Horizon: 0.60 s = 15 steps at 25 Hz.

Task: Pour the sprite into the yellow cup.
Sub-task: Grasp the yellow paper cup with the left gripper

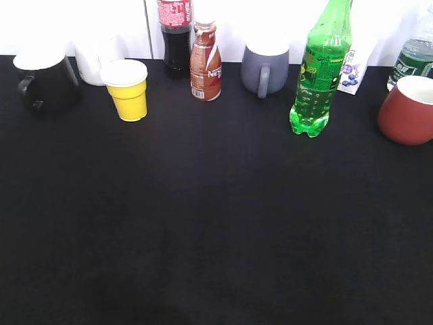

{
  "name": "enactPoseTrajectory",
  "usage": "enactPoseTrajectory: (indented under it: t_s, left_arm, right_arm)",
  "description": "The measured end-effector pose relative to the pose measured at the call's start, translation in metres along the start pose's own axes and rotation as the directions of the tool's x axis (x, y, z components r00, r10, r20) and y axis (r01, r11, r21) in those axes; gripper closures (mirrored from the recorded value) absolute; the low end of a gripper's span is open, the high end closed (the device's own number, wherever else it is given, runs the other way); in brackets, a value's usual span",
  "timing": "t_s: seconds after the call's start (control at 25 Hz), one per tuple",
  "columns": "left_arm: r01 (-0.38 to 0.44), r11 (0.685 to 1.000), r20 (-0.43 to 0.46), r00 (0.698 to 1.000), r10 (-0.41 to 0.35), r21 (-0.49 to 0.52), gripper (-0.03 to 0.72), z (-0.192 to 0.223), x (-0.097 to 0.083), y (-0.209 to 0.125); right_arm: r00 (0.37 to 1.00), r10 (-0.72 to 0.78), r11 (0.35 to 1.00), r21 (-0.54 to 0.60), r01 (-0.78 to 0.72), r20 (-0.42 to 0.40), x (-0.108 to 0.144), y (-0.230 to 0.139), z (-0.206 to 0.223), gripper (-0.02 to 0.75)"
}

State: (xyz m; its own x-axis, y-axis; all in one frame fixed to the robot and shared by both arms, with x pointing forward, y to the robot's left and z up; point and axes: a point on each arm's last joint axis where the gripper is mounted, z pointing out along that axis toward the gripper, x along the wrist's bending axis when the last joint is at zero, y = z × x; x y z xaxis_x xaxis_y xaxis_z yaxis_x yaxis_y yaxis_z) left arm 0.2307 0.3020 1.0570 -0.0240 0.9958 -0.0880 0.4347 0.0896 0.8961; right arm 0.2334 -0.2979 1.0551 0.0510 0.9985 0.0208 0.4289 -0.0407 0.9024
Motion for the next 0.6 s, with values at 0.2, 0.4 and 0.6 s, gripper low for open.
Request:
enactPoseTrajectory:
  t_s: [0.2,0.4,0.6]
  left_arm:
    - [0.000,1.000,0.000,1.000,0.000,-0.004,0.097,0.000,0.000,0.000]
    - [0.010,0.881,0.047,0.999,0.013,-0.472,0.103,-0.009,-0.004,0.044]
    - [0.009,0.831,0.056,0.998,0.026,-0.556,0.117,0.078,-0.007,0.056]
  right_arm:
    - [1.000,0.000,1.000,0.000,0.000,0.000,0.000,0.000,0.000,0.153]
    - [1.000,-0.003,1.000,0.000,0.003,0.005,0.000,0.000,0.000,0.153]
    - [1.000,-0.003,1.000,0.000,0.003,0.005,0.000,0.000,0.000,0.153]
